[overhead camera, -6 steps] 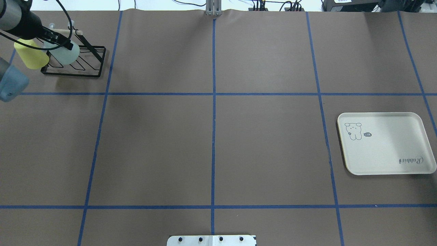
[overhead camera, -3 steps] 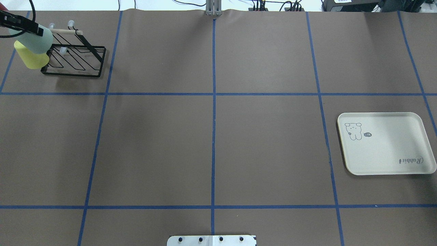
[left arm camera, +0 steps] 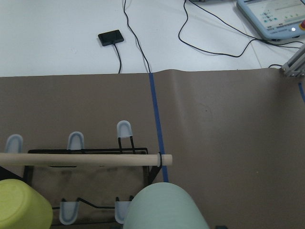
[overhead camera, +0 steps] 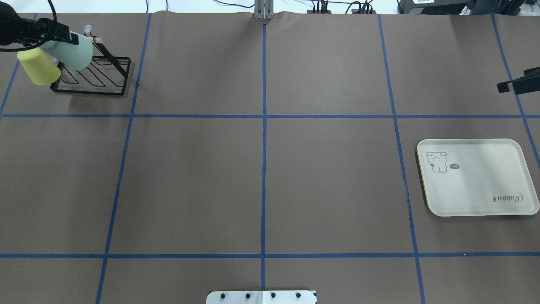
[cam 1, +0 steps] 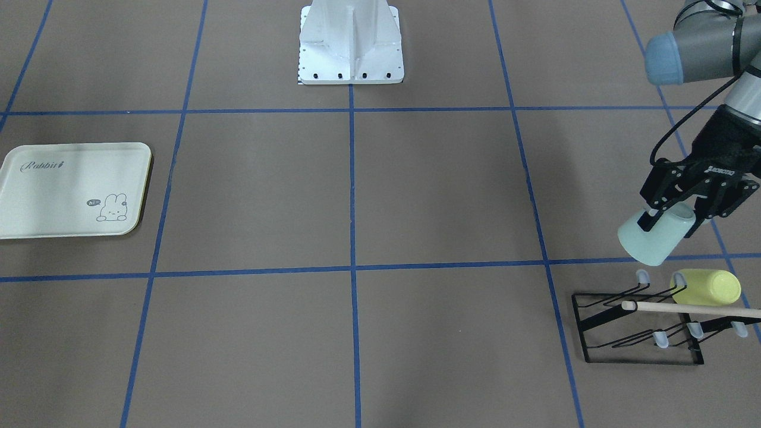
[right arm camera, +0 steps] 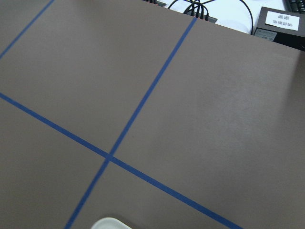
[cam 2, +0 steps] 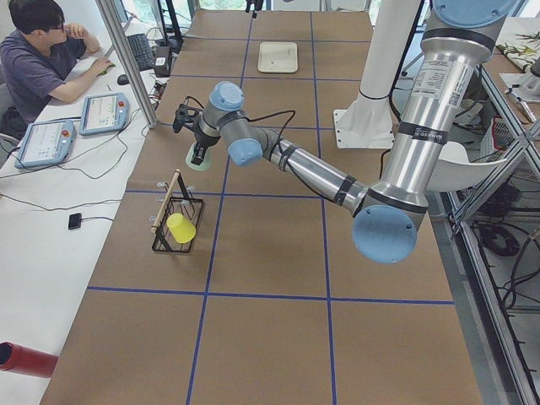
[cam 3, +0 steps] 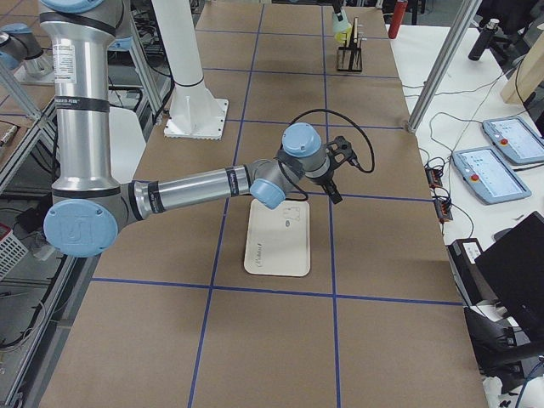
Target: Left arm grabs green cup and hands to right arm on tray
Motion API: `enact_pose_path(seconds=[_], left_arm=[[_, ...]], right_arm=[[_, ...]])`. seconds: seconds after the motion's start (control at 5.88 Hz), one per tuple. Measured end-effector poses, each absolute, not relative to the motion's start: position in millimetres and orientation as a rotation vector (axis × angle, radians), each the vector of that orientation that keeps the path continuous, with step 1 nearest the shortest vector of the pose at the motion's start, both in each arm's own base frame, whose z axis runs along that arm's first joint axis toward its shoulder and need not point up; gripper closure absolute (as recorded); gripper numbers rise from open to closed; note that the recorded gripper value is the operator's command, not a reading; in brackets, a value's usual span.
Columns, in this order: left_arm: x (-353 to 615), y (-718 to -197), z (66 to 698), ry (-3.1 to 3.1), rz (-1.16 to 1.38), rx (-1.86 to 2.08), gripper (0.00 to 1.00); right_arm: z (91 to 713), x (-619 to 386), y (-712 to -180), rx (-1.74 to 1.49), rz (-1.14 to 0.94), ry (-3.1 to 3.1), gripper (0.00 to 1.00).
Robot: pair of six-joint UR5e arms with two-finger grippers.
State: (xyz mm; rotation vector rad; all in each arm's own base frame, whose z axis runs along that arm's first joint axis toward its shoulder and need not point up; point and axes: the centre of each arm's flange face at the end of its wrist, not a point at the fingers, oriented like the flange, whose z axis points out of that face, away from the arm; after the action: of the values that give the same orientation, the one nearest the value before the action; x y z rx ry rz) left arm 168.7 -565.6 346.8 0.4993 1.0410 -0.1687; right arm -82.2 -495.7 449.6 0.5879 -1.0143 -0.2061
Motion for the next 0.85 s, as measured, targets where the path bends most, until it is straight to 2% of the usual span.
enact_pose_path(seconds=[0.51,0.85], left_arm=[[218,-538,310,1.248,-0.239,0.445,1.0],[233,-510,275,1.444,-0.281,0.409,1.0]], right_arm=[[377,-142,-494,0.634,0.029,-1.262,0.01],[346,-194,-464,0.704,0.191,-1.516,0.01]])
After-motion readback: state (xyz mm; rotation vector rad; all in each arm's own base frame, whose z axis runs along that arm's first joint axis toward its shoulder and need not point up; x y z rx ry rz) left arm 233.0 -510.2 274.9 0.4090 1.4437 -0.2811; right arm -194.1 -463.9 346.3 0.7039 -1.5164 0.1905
